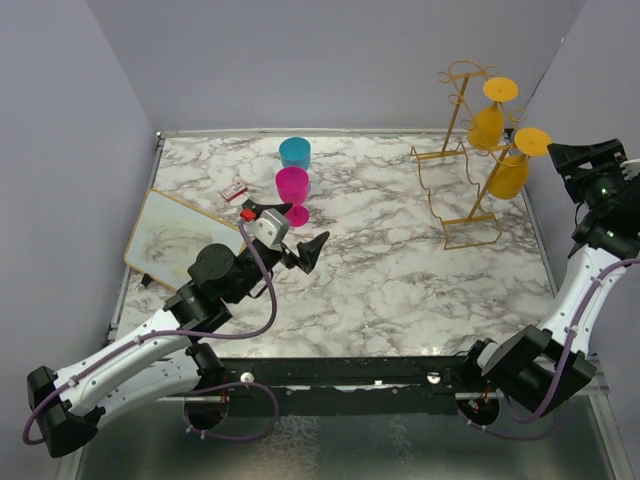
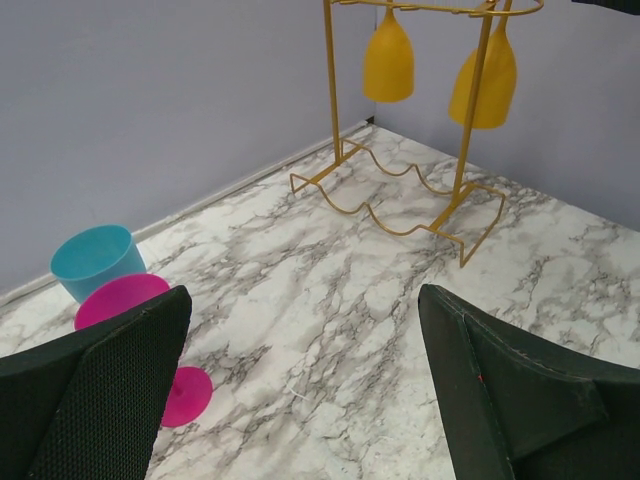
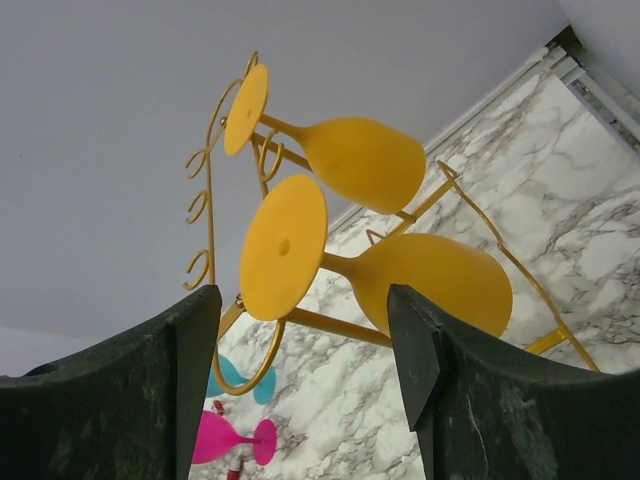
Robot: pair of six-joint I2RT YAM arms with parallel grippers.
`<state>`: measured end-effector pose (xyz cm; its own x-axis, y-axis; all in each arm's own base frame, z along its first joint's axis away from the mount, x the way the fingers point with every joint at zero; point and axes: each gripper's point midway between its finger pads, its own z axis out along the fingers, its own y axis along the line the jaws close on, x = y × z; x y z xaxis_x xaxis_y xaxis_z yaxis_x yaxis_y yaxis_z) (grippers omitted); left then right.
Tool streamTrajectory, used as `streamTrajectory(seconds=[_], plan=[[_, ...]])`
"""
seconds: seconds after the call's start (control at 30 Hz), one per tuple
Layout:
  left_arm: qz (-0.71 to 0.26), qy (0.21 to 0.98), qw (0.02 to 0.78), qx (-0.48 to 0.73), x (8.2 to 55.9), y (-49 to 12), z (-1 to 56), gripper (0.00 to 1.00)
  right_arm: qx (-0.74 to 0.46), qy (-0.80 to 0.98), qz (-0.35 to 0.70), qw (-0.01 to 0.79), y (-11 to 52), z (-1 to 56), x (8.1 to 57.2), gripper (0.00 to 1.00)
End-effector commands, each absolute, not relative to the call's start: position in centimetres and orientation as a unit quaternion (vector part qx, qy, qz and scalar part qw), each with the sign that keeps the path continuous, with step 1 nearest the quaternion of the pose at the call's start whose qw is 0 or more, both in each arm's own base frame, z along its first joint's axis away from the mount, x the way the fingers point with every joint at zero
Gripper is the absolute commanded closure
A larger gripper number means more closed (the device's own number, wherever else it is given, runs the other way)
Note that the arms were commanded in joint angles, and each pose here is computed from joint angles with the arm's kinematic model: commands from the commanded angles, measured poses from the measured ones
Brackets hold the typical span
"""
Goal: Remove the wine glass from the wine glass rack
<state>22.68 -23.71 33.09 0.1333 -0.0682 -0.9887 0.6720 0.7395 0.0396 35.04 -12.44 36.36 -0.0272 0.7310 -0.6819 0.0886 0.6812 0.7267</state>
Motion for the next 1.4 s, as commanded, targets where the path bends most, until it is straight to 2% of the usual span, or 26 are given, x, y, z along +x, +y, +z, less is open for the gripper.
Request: streamTrajectory(seconds=[0.0, 0.17, 0.73, 1.37], plan=[[-0.246, 0.599, 0.720, 0.249, 22.5, -23.3, 33.5, 0.01, 0.292, 0.647, 0.273, 0.649, -12.0, 38.4, 34.7, 0.34], [-0.245, 0.597, 0.719, 0.258, 22.2, -23.7, 33.4, 0.01, 0.296, 0.635, 0.306, 0.645, -12.0, 38.0, 35.5, 0.44], [-0.234, 0.599, 0.718, 0.265, 22.2, -24.0, 32.9, 0.01, 0.296, 0.636, 0.338, 0.627, -12.7, 37.7, 37.5, 0.60], [-0.228, 0.601, 0.718, 0.267, 22.4, -24.0, 32.7, 0.01, 0.291, 0.636, 0.358, 0.618, -11.9, 37.6, 40.0, 0.71]])
